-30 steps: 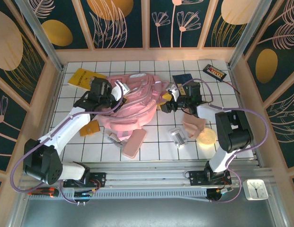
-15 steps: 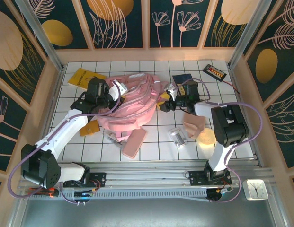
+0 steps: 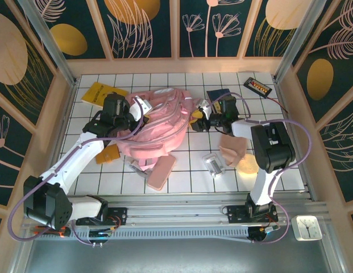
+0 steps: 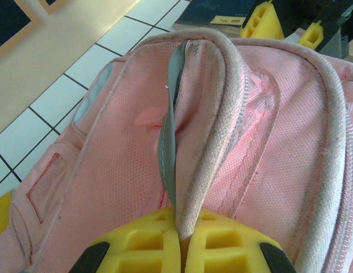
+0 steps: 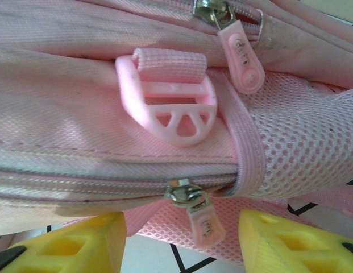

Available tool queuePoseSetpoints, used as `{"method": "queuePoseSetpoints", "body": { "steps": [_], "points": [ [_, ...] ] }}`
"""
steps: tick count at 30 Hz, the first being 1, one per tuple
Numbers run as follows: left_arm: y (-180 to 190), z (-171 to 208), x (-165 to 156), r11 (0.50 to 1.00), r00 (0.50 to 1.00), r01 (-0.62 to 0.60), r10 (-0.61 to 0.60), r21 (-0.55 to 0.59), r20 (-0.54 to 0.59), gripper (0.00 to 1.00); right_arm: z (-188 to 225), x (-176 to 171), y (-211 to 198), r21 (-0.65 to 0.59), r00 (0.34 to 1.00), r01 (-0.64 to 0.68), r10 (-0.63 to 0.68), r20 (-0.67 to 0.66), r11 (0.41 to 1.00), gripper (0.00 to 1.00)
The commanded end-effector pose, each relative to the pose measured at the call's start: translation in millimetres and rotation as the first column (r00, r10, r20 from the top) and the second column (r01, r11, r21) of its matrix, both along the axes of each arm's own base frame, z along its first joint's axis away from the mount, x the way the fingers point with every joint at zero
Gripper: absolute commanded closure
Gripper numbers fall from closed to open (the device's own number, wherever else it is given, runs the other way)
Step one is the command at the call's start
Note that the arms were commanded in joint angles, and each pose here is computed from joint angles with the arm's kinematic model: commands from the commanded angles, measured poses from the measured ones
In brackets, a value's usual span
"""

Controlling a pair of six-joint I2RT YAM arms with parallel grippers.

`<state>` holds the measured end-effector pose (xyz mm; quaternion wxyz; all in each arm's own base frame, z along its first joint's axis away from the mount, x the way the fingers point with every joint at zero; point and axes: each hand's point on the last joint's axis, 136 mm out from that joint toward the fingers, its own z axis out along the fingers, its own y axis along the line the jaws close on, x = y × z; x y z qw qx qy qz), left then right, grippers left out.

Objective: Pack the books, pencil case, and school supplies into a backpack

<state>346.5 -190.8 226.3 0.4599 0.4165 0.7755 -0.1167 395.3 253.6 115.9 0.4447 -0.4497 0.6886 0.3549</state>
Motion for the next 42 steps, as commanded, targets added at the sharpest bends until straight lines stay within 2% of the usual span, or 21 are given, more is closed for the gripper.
{"method": "queuePoseSetpoints", "body": {
  "steps": [1, 10, 20, 28, 36, 39, 42],
  "points": [
    [-5, 53, 0, 0.996, 0.985, 0.052, -0.039, -0.069, 0.171, 1.0, 8, 15, 3, 0.004, 0.998, 0.015, -0.016, 0.061, 1.0, 0.47],
    [-6, 53, 0, 0.996, 0.985, 0.055, -0.042, -0.074, 0.166, 1.0, 13, 23, 1, -0.001, 0.995, 0.045, -0.045, 0.094, 0.999, 0.57],
    [-3, 54, 2, 0.997, 0.985, 0.038, -0.025, -0.07, 0.171, 1.0, 16, 18, 0, -0.002, 0.996, 0.039, -0.039, 0.083, 0.999, 0.86],
    [6, 54, 7, 0.998, 0.982, -0.023, 0.032, -0.052, 0.186, 1.0, 15, 6, -6, -0.069, 0.998, 0.042, -0.038, 0.058, 0.997, 1.0],
    [26, 55, 23, 0.986, 0.963, -0.162, 0.165, -0.032, 0.213, 1.0, 22, -19, -14, -0.131, 1.0, 0.003, -0.002, 0.013, 0.991, 1.0],
    [23, 54, 28, 0.981, 0.961, -0.187, 0.193, -0.046, 0.2, 1.0, 21, -31, -13, -0.161, 0.999, -0.026, 0.023, -0.024, 0.987, 1.0],
    [12, 48, 31, 0.981, 0.96, -0.196, 0.193, -0.008, 0.204, 1.0, 19, -43, -11, -0.203, 0.998, -0.048, 0.04, -0.044, 0.978, 1.0]
  ]
}}
